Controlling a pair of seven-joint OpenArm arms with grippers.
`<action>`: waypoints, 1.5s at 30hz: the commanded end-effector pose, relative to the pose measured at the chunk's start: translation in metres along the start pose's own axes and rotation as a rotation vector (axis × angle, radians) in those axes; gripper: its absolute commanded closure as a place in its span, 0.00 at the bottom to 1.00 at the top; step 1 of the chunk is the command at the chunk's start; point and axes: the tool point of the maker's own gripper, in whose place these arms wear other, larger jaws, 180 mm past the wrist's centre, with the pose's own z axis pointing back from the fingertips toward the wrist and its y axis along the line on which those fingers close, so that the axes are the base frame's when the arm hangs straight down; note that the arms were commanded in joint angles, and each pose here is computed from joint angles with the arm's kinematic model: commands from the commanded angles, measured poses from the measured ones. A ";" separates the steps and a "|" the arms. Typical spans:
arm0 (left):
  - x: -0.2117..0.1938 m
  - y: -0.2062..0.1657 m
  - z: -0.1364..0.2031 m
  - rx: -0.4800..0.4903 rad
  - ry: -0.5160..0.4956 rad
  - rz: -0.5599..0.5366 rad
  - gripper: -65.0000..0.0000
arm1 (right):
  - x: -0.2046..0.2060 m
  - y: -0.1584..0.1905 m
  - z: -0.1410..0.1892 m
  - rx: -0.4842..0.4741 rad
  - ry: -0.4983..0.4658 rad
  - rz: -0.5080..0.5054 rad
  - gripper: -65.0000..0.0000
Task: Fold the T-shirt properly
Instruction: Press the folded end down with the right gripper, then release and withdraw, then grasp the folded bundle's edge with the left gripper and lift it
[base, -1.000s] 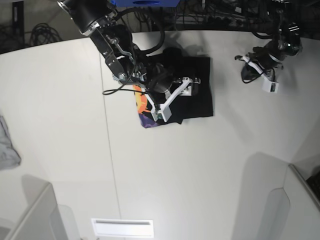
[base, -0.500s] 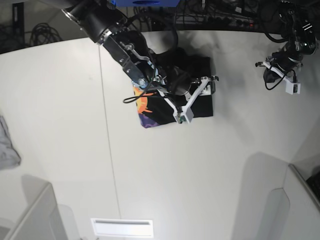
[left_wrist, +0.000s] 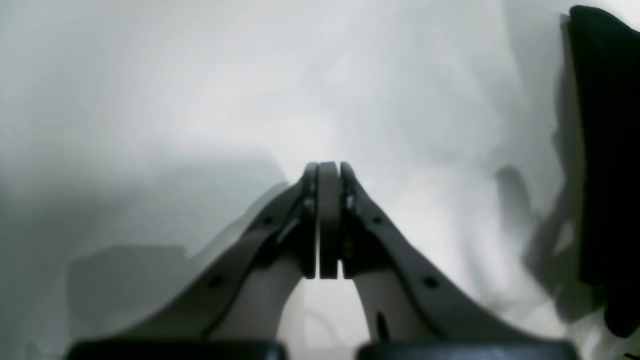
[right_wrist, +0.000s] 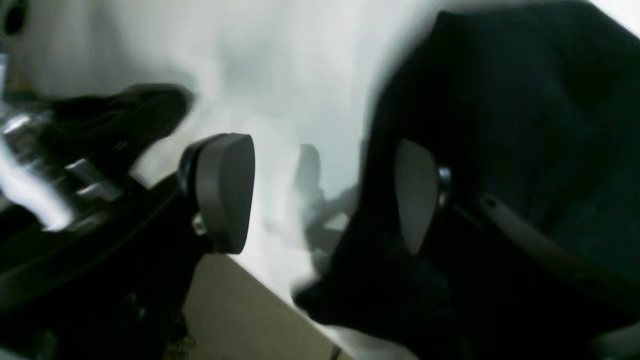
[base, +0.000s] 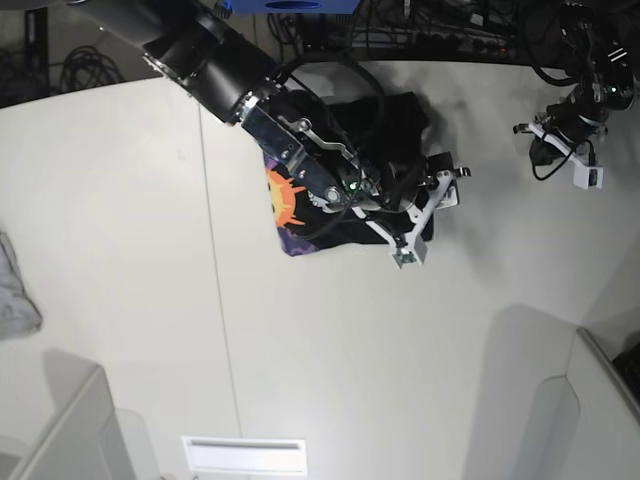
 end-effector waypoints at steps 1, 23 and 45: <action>0.013 0.002 0.004 0.000 -0.039 -0.013 1.00 | 0.009 0.019 0.003 0.035 -0.026 0.053 0.39; 0.010 -0.113 0.026 -0.287 -0.126 -0.204 1.00 | 0.008 -0.175 0.151 -0.278 -0.490 -0.239 1.00; 0.003 -0.185 -0.046 -0.481 -0.074 -0.042 0.23 | -0.045 -0.223 0.174 -0.376 -0.456 -0.294 1.00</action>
